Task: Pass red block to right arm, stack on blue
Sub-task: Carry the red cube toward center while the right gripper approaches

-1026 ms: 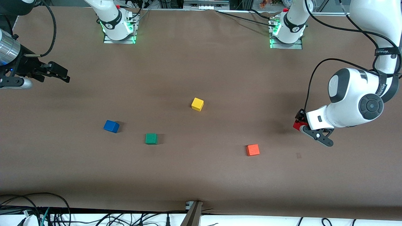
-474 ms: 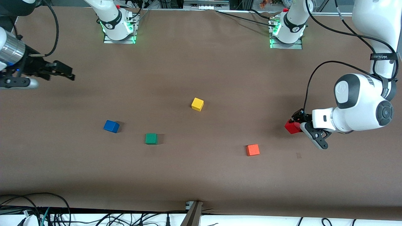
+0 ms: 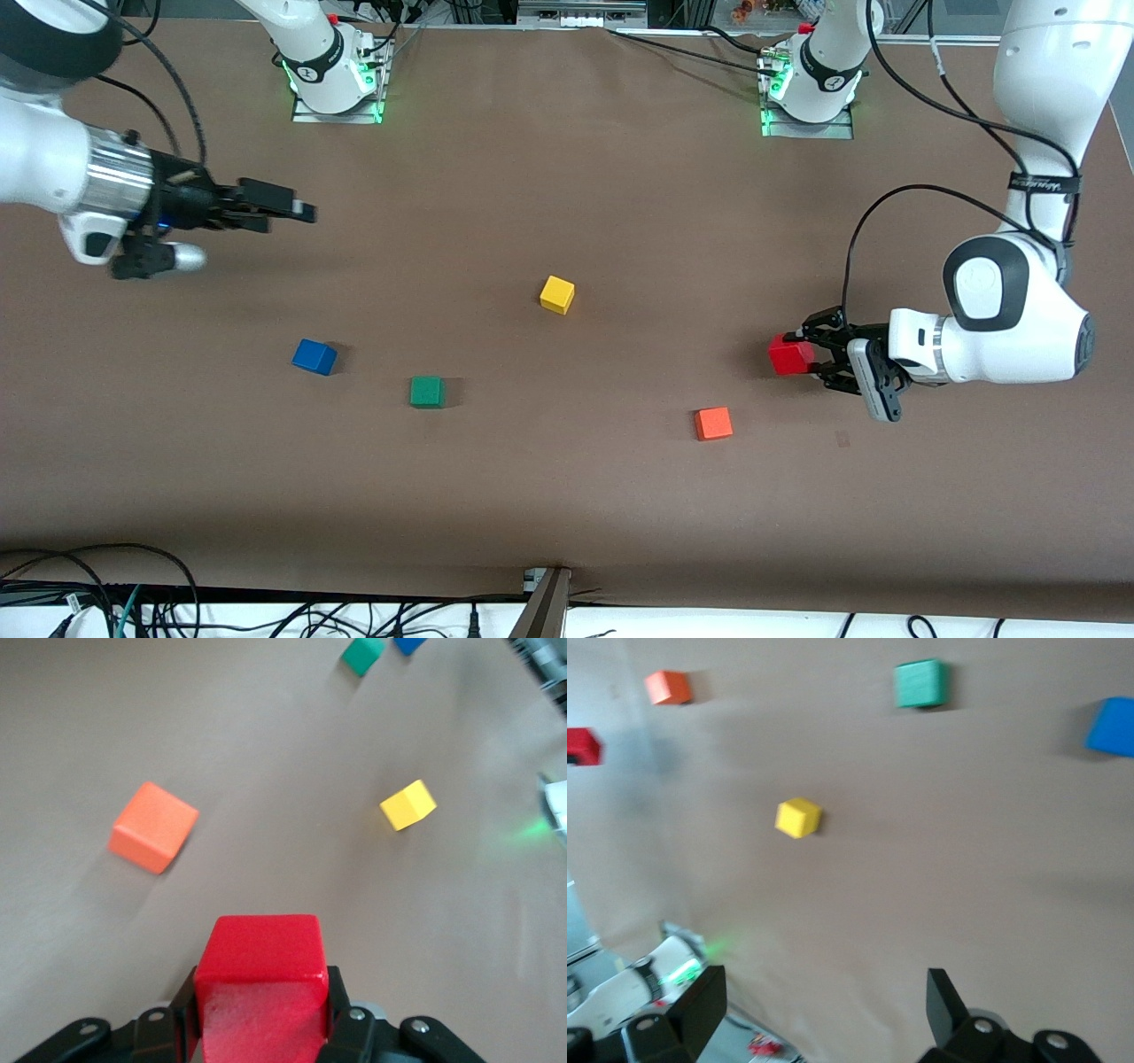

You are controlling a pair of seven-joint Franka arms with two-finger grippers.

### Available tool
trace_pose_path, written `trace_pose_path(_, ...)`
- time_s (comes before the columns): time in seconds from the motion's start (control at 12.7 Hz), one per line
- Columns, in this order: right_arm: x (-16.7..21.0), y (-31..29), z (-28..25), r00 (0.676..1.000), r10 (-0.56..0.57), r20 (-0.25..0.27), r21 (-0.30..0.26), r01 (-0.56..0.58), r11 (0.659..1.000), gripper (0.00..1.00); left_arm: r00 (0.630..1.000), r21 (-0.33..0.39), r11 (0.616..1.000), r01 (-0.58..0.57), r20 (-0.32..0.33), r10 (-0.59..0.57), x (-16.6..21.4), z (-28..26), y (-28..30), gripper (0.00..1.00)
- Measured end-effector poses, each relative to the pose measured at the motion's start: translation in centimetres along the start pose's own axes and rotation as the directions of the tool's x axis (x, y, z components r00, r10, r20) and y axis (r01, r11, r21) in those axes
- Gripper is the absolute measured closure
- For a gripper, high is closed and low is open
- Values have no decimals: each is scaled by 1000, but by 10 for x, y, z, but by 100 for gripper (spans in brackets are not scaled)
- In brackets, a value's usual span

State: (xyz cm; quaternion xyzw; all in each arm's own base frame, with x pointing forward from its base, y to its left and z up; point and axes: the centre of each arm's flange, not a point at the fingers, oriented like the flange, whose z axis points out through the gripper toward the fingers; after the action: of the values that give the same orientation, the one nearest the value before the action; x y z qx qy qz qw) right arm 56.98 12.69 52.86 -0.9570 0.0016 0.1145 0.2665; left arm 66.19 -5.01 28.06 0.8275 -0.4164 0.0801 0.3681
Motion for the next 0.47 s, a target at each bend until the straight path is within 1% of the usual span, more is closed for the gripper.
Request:
trace_pose_path(0.08, 4, -14, 15, 1000, -16, 0, 11, 16, 1000, 0, 998, -52, 998, -31, -56, 29, -4, 9, -4, 44)
trace_pose_path(0.16, 9, -26, 28, 1000, -25, 0, 17, 25, 1000, 0, 990, -98, 992, -79, -125, 66, -5, 18, -6, 44)
trace_pose_path(0.32, 15, -41, 54, 1000, -7, 20, 44, 6, 999, 0, 959, -165, 971, -174, -251, 129, -2, 36, -5, 44)
trace_pose_path(0.39, 22, -44, 66, 999, 23, 29, 85, -25, 996, 0, 939, -184, 957, -226, -302, 164, 5, 43, 0, 44)
trace_pose_path(0.47, 32, -48, 79, 998, 55, 29, 162, -59, 985, 0, 916, -199, 938, -284, -344, 205, 20, 47, 8, 44)
